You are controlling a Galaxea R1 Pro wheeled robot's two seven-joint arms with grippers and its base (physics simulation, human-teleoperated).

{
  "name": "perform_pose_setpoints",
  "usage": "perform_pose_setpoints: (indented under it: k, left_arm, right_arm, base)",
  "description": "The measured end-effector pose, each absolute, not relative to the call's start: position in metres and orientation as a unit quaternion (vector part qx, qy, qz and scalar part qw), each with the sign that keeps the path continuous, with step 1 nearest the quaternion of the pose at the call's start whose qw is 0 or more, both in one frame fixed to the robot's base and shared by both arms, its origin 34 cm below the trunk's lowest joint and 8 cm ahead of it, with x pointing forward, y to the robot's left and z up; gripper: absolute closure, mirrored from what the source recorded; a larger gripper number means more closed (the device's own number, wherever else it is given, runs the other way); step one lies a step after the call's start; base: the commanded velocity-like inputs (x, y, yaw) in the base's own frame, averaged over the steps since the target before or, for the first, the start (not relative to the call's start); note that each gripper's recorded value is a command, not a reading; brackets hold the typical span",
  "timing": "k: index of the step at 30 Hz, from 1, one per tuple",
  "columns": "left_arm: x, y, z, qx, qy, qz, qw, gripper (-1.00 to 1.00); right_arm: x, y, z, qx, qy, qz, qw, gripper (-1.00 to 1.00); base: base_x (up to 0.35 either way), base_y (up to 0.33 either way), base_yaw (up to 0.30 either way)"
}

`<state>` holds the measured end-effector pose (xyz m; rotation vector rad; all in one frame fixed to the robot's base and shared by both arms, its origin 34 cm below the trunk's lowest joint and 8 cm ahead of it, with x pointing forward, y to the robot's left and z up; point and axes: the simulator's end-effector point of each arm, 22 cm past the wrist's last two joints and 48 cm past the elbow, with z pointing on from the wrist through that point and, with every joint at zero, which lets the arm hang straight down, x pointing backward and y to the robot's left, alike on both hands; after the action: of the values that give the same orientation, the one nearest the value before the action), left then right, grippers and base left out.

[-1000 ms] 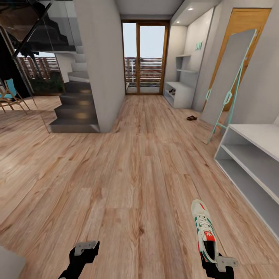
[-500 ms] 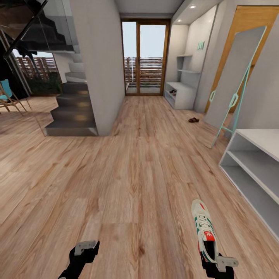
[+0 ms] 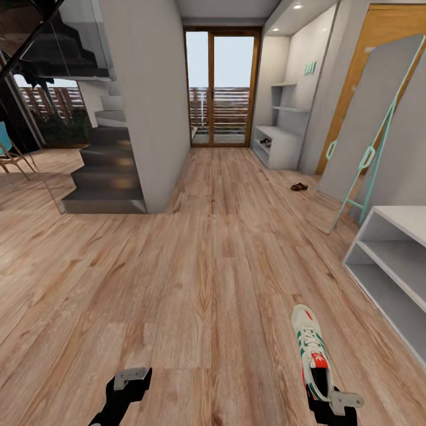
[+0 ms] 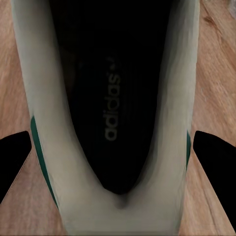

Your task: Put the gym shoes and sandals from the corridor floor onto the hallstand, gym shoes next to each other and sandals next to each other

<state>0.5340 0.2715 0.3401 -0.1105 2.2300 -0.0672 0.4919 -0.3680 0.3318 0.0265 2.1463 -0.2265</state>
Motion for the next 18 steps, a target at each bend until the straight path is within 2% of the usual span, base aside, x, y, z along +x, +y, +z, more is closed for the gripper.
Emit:
perform_pose_setpoints:
  k: [18]
  left_arm:
    - [0.5335, 0.2717, 0.34, -0.045, 0.897, -0.027, 0.439, -1.0]
  right_arm:
    - [0.4915, -0.3668, 0.3313, 0.01, 0.877, -0.091, 0.471, 1.0]
  base:
    - [0.339, 0.0, 0.0]
